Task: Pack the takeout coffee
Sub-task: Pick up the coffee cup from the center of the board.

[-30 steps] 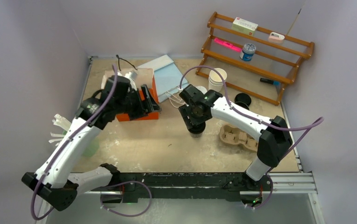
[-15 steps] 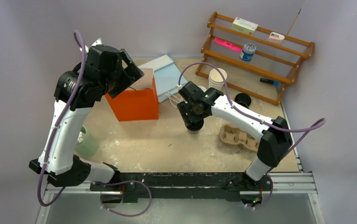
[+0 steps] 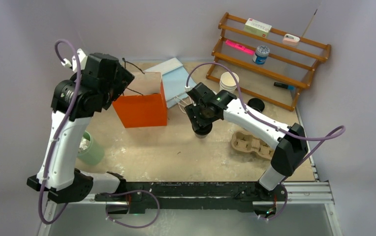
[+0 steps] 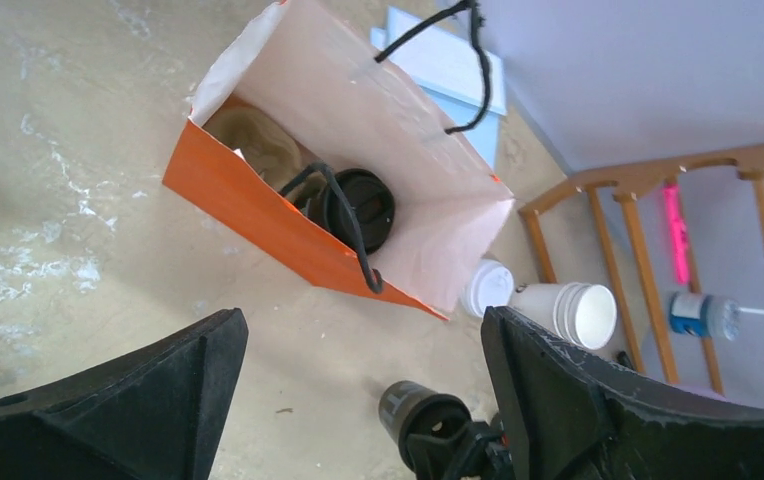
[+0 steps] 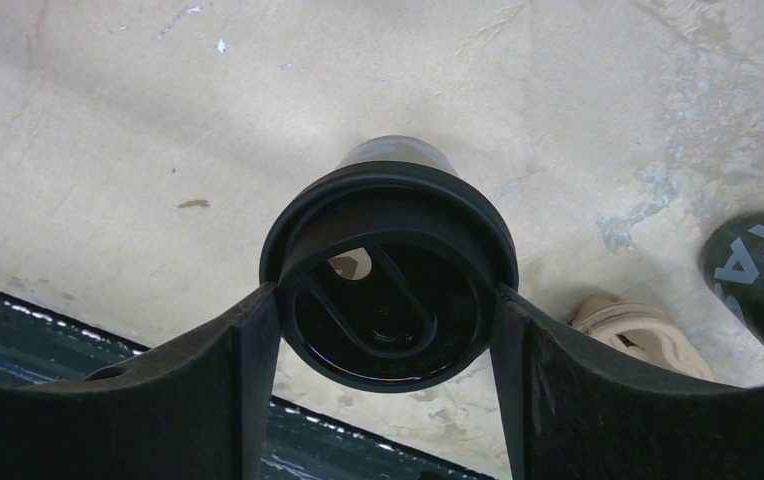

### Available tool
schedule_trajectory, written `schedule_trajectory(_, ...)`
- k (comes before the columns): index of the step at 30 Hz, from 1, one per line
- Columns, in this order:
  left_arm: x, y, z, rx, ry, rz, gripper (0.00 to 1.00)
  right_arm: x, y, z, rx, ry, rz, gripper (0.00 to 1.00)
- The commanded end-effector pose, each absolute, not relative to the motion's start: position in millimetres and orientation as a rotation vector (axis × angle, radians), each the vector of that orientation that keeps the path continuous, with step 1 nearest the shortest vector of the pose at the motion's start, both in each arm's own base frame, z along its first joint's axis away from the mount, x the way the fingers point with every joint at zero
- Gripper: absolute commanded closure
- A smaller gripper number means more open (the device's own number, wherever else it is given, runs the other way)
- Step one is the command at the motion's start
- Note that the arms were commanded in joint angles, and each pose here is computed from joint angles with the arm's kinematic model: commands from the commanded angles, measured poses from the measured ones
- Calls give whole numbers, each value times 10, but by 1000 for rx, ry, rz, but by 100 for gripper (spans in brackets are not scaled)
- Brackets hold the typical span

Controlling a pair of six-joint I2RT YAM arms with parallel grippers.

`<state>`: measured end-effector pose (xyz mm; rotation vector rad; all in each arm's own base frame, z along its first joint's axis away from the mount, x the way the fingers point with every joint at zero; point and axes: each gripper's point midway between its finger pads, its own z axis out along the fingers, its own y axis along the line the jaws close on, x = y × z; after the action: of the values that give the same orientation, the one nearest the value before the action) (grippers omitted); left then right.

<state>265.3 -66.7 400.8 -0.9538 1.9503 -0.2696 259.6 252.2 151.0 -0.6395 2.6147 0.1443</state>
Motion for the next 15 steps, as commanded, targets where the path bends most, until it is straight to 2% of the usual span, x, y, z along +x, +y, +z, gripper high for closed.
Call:
schedule_trajectory(1,2892,-657,3752,-991,2019,-229,9,2652,2603,1753,-646,2555,210,67)
schedule_trajectory(6,3179,-650,3617,-1000,2020,-288,29,2687,2601,1787,-657,2542,198,67)
schedule_trajectory(11,3366,-845,3410,-972,2070,-386,56,2768,2535,1890,-634,2520,179,67)
schedule_trajectory(12,3385,-889,3386,-947,2082,-406,65,2788,2513,1925,-625,2513,179,67)
schedule_trajectory(15,3377,-973,3376,-887,2109,-449,100,2836,2480,2031,-604,2489,192,67)
